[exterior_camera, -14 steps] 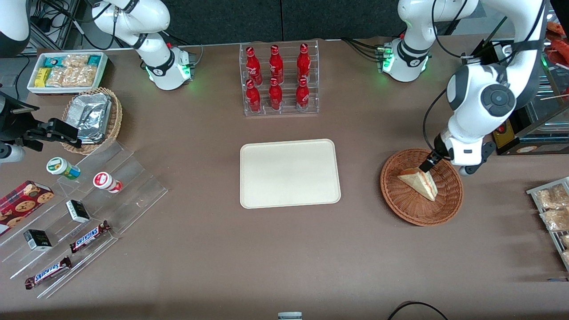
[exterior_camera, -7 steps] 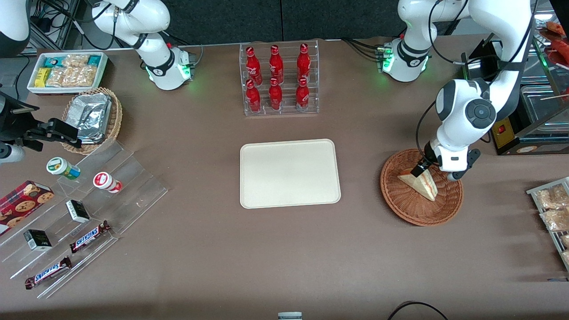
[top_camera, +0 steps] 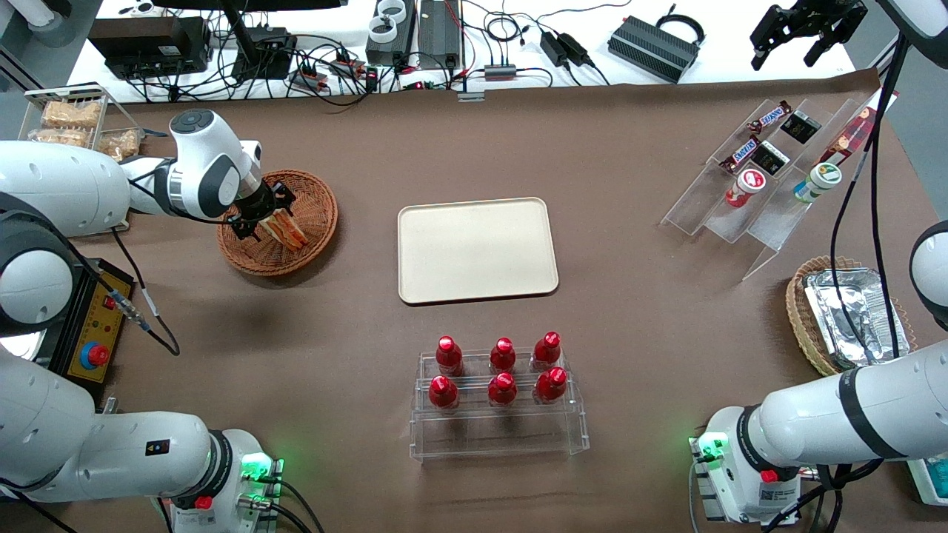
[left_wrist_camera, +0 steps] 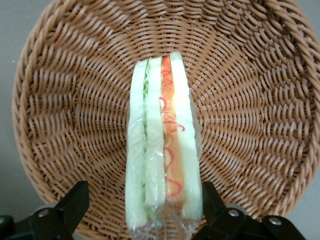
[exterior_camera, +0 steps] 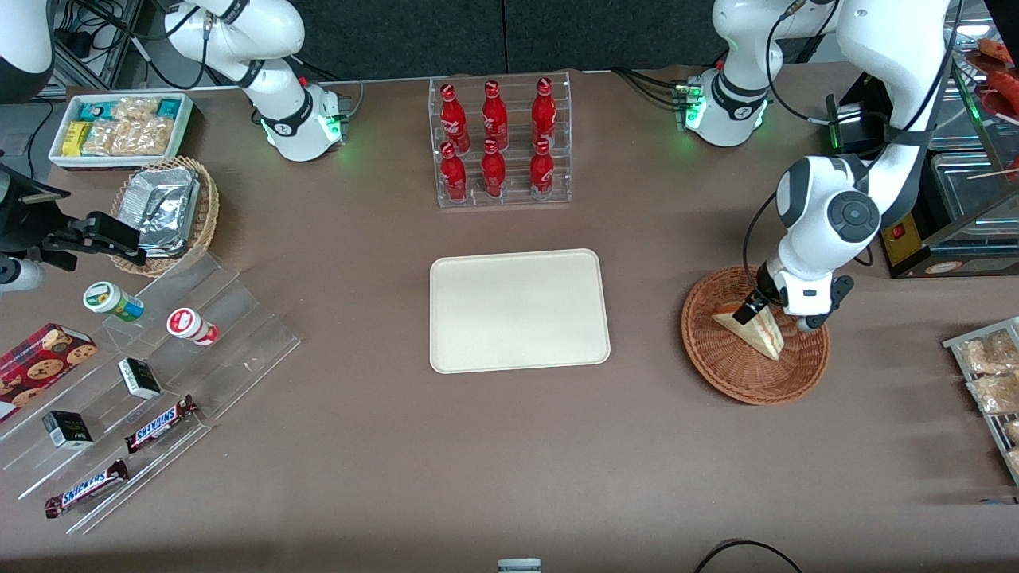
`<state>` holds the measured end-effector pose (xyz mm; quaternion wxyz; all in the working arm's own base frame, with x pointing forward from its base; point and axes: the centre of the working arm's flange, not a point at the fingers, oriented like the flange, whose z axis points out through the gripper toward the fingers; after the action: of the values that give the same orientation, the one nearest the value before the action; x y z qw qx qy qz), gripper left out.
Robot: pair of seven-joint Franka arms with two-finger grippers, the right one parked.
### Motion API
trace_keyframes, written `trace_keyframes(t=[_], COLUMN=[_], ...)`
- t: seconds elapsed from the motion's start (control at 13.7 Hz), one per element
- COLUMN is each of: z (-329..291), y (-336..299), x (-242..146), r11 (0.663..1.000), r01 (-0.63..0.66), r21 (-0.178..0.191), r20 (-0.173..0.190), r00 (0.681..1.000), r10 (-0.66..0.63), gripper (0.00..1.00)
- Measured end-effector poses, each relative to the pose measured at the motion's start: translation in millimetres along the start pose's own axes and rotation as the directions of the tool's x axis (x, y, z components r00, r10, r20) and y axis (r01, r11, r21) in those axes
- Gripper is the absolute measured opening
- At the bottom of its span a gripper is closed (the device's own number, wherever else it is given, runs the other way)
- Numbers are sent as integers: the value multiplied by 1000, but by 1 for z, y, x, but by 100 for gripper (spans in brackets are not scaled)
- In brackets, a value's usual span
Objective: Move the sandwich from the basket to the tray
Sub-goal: 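Lower the left gripper and close it on the sandwich's wrapped end, then lift the sandwich and carry it over the cream tray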
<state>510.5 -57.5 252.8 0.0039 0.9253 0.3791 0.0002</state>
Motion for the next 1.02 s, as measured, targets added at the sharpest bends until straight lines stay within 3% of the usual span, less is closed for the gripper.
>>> trace_keyframes(t=[0.15, 0.22, 0.51, 0.59, 0.73, 1.02], z=[6, 8, -10, -16, -32, -98], y=[1, 2, 12, 15, 25, 63], x=[1, 1, 18, 22, 27, 15], r11=[1000, 1000, 999, 999, 1000, 991], r01=[4, 9, 27, 28, 21, -60], r21=[-9, -11, -41, -33, 8, 118], r20=[-3, -4, -30, -25, 0, 37], r00=[1000, 1000, 999, 999, 1000, 998], r10=[-5, -9, -28, -29, -21, 56], gripper=[95, 88, 42, 34, 19, 18])
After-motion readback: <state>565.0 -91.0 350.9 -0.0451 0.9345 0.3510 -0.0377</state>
